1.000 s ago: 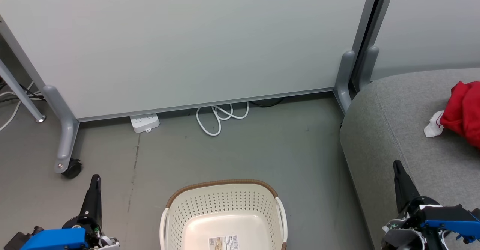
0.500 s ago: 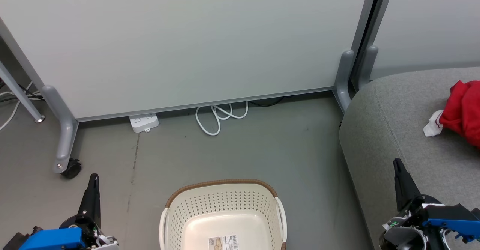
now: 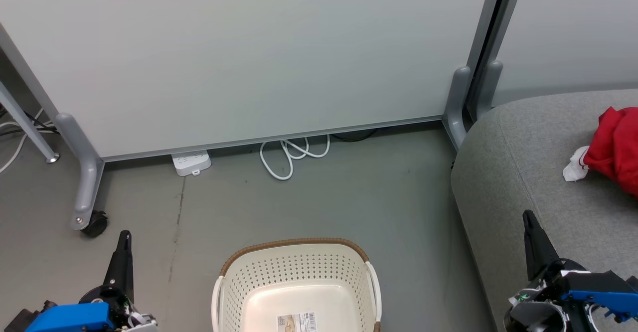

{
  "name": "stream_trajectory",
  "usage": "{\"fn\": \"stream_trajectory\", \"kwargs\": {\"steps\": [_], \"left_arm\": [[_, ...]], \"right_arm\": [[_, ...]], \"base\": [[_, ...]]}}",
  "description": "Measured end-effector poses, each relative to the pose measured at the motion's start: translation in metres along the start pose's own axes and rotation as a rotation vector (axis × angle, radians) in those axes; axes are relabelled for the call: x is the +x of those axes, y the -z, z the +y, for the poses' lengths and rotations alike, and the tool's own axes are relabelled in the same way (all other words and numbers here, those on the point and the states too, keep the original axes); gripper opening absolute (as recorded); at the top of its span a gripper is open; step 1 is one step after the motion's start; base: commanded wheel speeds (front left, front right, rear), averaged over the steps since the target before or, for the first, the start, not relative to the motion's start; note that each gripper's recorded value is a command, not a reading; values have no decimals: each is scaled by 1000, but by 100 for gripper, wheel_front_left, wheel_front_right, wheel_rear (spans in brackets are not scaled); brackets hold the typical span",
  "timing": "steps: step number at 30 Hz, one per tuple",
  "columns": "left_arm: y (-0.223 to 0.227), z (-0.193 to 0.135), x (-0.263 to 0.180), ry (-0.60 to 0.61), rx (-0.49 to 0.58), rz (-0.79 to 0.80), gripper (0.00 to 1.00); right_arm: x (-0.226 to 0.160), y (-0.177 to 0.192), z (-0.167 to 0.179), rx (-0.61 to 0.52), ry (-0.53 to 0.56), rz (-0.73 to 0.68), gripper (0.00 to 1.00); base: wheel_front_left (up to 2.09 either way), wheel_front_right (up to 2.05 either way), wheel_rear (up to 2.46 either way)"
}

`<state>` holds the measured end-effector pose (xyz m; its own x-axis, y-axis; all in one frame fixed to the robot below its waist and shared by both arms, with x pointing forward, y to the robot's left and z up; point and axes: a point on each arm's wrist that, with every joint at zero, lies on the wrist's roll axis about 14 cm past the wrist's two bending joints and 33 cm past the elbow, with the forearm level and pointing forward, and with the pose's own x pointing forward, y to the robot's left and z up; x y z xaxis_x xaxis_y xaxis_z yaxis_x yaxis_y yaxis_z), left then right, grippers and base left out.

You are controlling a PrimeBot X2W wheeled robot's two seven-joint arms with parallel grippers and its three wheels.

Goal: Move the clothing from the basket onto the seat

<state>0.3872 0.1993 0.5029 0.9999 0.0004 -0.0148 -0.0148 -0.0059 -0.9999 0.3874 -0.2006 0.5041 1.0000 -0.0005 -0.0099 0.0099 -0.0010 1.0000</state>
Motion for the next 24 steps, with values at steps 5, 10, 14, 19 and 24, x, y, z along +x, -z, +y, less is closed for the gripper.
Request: {"fn": "stream_trajectory", "kwargs": {"steps": [5,10,14,19,24], "left_arm": [[0,0,0,0,0,0,0],[0,0,0,0,0,0,0],[0,0,0,0,0,0,0],[0,0,0,0,0,0,0],[0,0,0,0,0,0,0]], "right_arm": [[0,0,0,0,0,0,0],[0,0,0,0,0,0,0],[0,0,0,0,0,0,0],[0,0,0,0,0,0,0],[0,0,0,0,0,0,0]], "base": [[0,0,0],[0,0,0],[0,0,0],[0,0,0],[0,0,0]]}}
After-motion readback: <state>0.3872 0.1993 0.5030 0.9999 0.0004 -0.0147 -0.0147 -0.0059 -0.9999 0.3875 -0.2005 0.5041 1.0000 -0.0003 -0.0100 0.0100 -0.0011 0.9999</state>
